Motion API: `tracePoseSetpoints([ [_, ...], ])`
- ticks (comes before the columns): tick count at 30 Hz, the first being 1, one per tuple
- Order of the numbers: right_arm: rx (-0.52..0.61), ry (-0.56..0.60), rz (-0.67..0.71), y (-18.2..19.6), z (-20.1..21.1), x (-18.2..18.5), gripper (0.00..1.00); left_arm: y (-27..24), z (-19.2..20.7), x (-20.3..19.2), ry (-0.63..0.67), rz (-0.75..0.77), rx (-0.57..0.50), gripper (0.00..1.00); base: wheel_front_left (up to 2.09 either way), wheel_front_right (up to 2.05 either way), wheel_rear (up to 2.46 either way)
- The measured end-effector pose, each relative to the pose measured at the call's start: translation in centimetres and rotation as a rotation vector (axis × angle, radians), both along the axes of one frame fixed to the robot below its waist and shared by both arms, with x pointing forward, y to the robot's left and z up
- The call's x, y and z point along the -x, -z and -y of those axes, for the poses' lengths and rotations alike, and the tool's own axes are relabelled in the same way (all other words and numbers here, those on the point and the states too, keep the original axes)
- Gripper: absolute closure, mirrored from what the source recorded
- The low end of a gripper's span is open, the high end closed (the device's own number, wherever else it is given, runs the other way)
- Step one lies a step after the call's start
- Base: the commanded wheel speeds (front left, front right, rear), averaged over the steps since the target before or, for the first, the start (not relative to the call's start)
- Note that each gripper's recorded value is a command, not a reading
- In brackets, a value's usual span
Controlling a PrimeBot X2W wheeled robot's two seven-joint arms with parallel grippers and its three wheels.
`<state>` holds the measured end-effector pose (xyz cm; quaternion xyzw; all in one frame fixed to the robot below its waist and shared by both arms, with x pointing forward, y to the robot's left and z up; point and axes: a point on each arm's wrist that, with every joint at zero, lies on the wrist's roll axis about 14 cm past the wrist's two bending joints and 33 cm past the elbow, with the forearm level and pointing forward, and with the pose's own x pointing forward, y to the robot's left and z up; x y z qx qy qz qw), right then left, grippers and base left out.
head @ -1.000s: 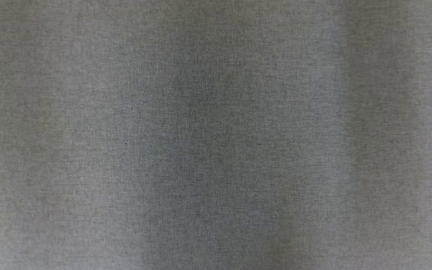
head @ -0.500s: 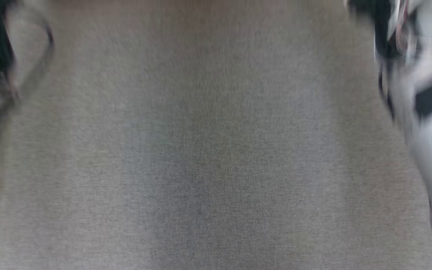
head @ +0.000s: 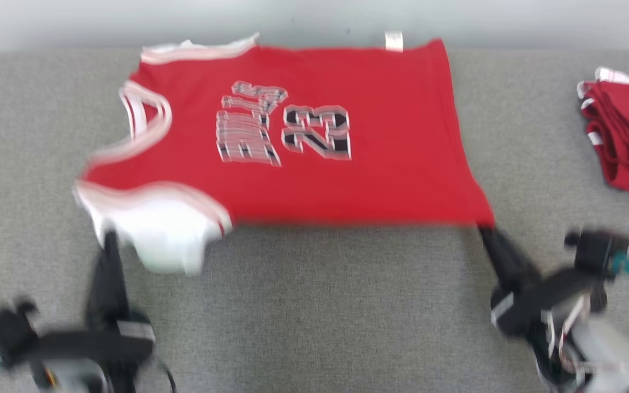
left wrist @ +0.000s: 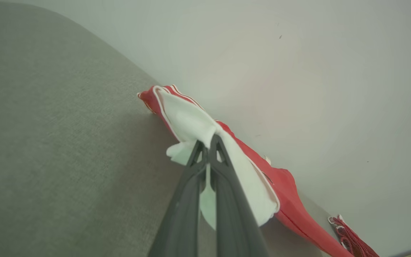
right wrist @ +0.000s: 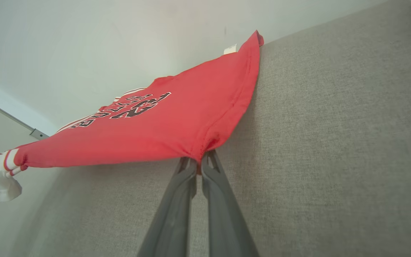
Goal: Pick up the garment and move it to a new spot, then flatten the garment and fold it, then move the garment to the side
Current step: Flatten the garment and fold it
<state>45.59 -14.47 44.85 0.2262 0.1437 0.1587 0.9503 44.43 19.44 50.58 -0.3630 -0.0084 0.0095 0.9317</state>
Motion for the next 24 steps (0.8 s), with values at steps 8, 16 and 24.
tracePoseSetpoints([
  [8,0.048,0.054,-0.103,3.8,2.1,7.2,1.00,5.7,1.3,8.5,-0.058,-0.206,0.110,1.00,0.00,0.00,0.00],
  [16,0.081,0.082,-0.207,6.4,3.2,12.5,1.00,8.9,1.2,14.1,-0.104,-0.327,0.132,1.00,0.00,0.00,0.00],
  [24,0.072,0.102,-0.188,5.5,2.7,12.5,1.00,8.8,1.6,13.7,-0.062,-0.314,0.093,1.00,0.00,0.00,0.00],
])
